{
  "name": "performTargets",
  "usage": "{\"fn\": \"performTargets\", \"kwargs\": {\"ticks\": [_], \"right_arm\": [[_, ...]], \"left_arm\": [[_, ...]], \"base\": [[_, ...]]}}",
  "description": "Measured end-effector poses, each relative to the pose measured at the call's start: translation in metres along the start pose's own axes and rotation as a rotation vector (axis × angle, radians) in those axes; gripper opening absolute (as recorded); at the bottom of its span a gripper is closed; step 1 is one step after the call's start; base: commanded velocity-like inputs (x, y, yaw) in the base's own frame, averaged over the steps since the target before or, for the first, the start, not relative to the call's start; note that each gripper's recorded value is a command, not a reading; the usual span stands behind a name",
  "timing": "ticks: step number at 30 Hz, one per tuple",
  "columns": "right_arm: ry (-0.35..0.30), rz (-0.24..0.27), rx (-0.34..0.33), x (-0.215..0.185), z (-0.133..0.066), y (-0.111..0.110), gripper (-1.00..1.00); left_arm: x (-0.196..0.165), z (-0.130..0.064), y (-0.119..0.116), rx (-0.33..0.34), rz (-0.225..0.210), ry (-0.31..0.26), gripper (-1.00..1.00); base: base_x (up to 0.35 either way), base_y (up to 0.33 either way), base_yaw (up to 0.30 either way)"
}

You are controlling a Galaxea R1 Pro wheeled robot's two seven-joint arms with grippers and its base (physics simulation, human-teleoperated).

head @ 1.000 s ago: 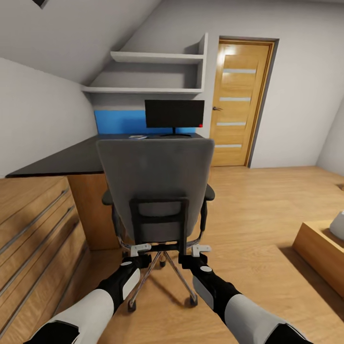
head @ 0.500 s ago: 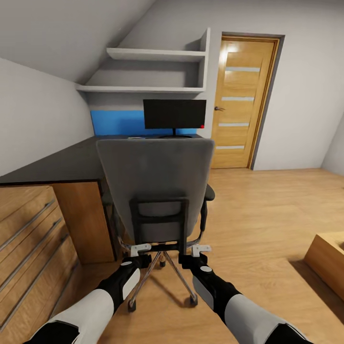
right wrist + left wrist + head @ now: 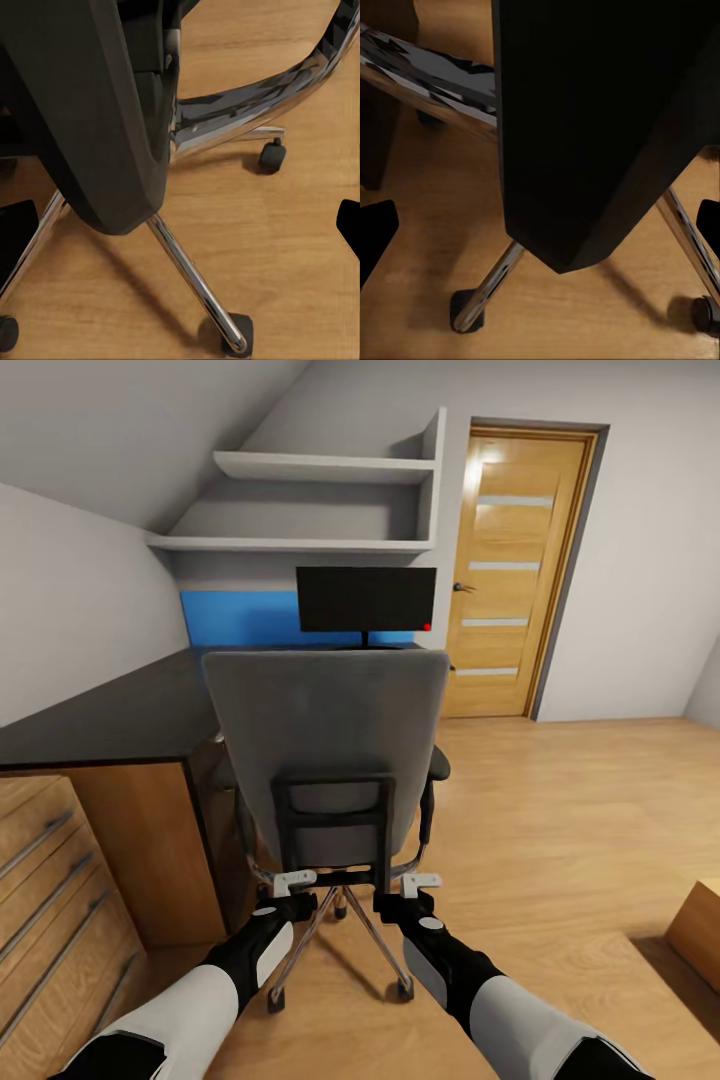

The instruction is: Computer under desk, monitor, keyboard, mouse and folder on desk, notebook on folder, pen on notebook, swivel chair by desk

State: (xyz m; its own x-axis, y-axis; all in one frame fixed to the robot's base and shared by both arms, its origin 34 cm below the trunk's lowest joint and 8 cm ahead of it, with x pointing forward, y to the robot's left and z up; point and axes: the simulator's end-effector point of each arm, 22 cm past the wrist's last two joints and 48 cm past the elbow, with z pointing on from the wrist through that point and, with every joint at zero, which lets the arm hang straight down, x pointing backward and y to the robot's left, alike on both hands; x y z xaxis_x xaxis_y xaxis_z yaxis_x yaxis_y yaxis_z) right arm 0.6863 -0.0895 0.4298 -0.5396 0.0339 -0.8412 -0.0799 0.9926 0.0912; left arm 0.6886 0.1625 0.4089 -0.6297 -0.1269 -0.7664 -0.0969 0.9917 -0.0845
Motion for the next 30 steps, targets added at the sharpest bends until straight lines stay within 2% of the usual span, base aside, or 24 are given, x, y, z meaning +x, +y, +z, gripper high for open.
{"fn": "performTargets", "kwargs": {"ticks": [16,20,30], "right_arm": [[-0.002,0.001,-0.001,0.0,0.0,0.0001,1.0],[-0.032,0.004,0.007,-0.0057,0.0001,-0.0026,1.0],[-0.036,0.005,0.008,-0.0061,0.0001,-0.0029,1.0]], "left_arm": [[0.0016,0.0002,0.0014,-0.003,0.0,0.005,1.0],[0.0016,0.0003,0.0029,-0.006,-0.002,0.005,1.0],[0.0019,0.0002,0.0013,-0.003,-0.001,0.006,1.0]], "base": [[0.322,0.0,0.0],[0.322,0.0,-0.14],[0.322,0.0,-0.03]]}}
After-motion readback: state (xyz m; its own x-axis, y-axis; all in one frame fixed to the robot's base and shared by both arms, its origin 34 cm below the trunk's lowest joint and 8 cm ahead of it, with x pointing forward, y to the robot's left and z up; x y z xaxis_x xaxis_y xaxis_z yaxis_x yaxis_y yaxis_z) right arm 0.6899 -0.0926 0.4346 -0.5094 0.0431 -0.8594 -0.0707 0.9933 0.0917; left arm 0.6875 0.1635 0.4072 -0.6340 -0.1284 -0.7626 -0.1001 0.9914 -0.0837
